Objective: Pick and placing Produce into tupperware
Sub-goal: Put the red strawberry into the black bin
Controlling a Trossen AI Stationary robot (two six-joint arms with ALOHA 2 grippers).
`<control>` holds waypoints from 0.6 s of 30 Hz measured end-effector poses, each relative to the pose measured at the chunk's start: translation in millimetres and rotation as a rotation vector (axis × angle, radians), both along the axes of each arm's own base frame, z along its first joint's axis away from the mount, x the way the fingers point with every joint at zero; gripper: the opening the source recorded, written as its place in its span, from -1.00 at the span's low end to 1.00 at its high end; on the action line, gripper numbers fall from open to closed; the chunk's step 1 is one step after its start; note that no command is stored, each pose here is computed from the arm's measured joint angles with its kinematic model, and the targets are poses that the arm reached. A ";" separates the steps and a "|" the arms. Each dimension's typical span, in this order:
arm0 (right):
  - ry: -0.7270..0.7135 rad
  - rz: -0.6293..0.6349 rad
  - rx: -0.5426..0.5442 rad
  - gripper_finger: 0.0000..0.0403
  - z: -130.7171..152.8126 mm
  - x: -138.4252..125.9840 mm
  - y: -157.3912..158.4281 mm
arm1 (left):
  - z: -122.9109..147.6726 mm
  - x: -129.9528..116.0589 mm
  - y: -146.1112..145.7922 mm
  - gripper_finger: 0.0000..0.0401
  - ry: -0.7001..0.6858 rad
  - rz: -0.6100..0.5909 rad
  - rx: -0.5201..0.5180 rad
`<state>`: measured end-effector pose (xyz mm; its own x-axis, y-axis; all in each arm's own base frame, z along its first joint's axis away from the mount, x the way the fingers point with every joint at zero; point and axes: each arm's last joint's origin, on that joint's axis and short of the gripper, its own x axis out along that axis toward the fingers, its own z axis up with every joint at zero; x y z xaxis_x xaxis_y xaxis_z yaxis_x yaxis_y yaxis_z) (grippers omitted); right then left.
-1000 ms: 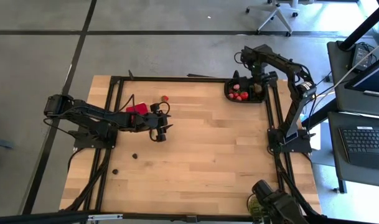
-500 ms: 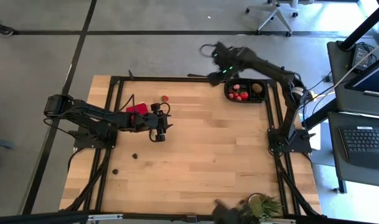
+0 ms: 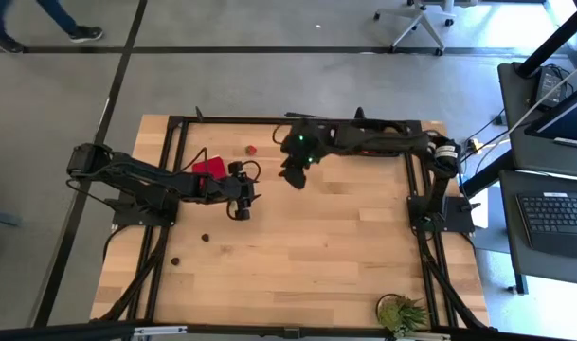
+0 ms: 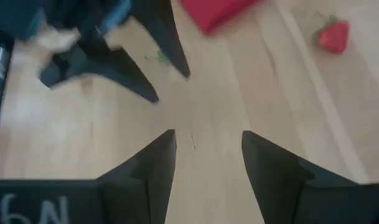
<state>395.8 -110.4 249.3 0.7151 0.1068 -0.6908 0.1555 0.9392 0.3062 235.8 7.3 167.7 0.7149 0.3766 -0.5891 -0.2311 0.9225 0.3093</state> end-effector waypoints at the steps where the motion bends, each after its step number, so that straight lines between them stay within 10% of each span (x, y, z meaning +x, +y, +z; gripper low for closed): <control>1: -0.003 0.006 -0.001 -0.08 -8.2 -0.4 3.0 | -0.1 -1.6 0.2 -0.02 0.003 0.017 -0.022; 9: -0.197 0.081 0.078 -0.08 -59.0 -9.5 11.9 | 14.5 -15.6 16.4 -0.02 -0.072 0.180 -0.130; 18: -0.460 0.141 0.038 -0.08 -80.2 -21.8 29.8 | 20.6 -18.2 16.0 0.01 -0.085 0.099 -0.171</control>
